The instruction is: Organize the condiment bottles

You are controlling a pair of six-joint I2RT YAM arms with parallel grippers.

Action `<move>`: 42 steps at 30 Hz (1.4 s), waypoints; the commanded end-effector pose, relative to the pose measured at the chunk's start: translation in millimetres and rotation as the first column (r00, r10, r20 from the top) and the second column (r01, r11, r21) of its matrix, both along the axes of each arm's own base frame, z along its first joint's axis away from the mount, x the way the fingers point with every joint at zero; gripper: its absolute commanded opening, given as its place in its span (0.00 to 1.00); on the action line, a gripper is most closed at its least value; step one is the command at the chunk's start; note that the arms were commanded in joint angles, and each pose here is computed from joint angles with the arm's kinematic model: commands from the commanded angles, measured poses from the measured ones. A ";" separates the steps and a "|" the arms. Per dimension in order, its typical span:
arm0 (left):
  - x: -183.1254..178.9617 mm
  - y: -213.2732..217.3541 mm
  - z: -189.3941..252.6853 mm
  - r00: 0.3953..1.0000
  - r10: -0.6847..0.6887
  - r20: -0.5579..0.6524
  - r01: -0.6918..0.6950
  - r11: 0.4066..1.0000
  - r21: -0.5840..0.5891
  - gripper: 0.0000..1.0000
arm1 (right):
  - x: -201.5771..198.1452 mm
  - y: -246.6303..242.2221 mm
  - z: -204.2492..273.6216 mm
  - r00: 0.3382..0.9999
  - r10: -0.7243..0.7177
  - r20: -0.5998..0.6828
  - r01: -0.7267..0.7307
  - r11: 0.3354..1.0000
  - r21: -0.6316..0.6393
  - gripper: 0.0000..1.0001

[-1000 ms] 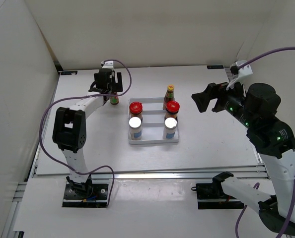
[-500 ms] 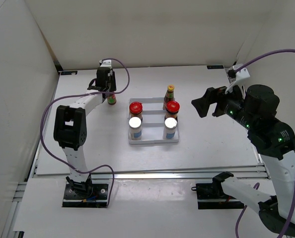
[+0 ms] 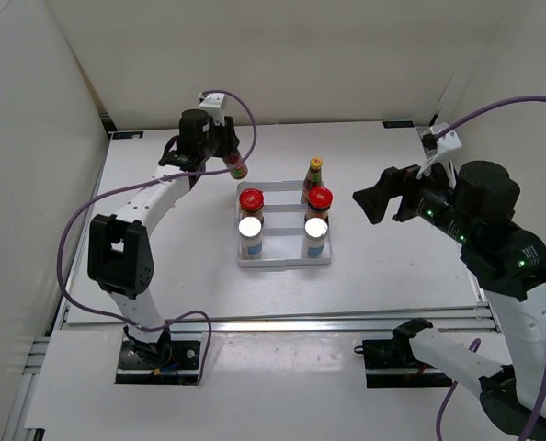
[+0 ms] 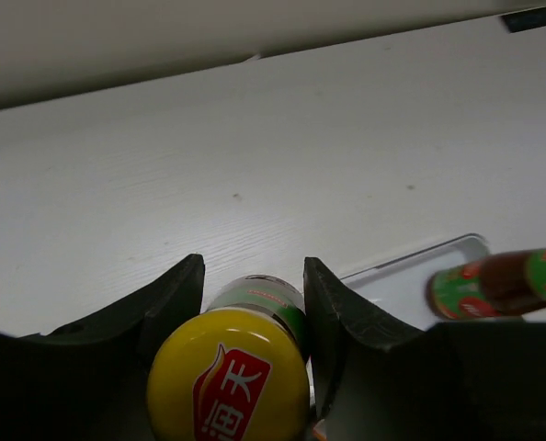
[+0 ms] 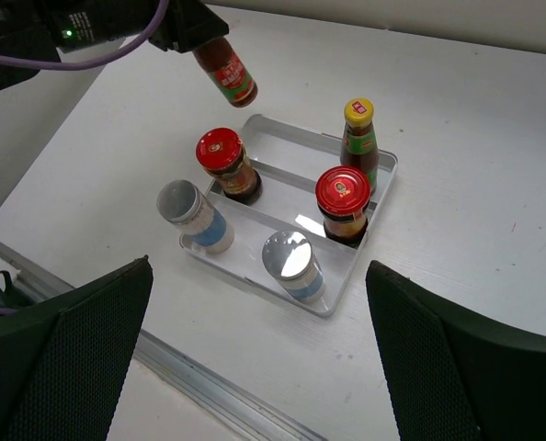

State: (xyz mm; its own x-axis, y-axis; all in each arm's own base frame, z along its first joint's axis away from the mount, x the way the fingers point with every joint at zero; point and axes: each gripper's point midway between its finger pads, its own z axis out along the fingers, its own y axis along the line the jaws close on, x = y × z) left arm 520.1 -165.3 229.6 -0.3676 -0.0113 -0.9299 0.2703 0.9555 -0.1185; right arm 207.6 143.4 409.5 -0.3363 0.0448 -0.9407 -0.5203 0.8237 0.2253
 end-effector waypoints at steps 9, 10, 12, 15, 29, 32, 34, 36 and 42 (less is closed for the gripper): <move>-25.8 -68.3 26.8 0.958 -0.273 0.089 0.280 0.956 -0.083 0.11 | -17.5 -4.7 2.8 1.000 0.013 0.011 -0.014 1.000 0.022 1.00; -26.7 -74.2 20.4 0.956 -0.284 0.077 0.290 0.954 -0.082 0.11 | -18.3 -5.2 0.8 1.000 0.013 0.003 -0.013 1.000 0.018 1.00; -23.5 -70.8 9.6 0.964 -0.257 0.067 0.260 0.965 -0.042 0.11 | -18.3 -5.2 0.7 1.000 0.013 0.003 -0.013 1.000 0.018 1.00; -21.9 -74.2 -2.0 0.964 -0.261 0.050 0.263 0.965 -0.024 0.11 | -18.3 -5.2 0.7 1.000 0.013 0.003 -0.013 1.000 0.018 1.00; -17.4 -74.9 -33.8 0.970 -0.242 -0.023 0.243 0.969 0.048 0.64 | -18.5 -3.5 -2.7 1.000 0.022 -0.007 -0.022 1.000 0.016 1.00; -16.3 -76.6 -10.1 0.973 -0.230 0.025 0.229 0.972 0.049 1.00 | -21.1 -4.4 -0.7 1.000 0.020 -0.003 -0.020 0.999 0.027 1.00; -13.7 -77.7 9.4 0.971 -0.229 0.064 0.227 0.973 0.041 1.00 | -17.7 -7.2 -4.3 1.000 -0.008 -0.015 0.008 1.000 0.025 1.00; -14.3 -83.6 29.2 0.967 -0.233 0.100 0.232 0.972 0.024 1.00 | -15.6 -10.0 -4.5 1.000 -0.027 -0.013 0.027 0.999 0.021 1.00; -27.6 -73.5 102.6 0.958 -0.184 0.221 0.196 0.980 -0.031 1.00 | 3.4 -33.4 -22.5 0.974 -0.207 -0.090 0.203 0.978 -0.057 1.00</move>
State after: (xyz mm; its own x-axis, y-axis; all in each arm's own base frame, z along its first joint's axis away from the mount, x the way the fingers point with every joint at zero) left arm 506.4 -248.1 230.9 -0.3280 0.0864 -0.9407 0.4823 0.8715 -0.0881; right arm 200.8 124.0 390.7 -0.3901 0.0627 -0.9186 -0.4215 0.8749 0.2387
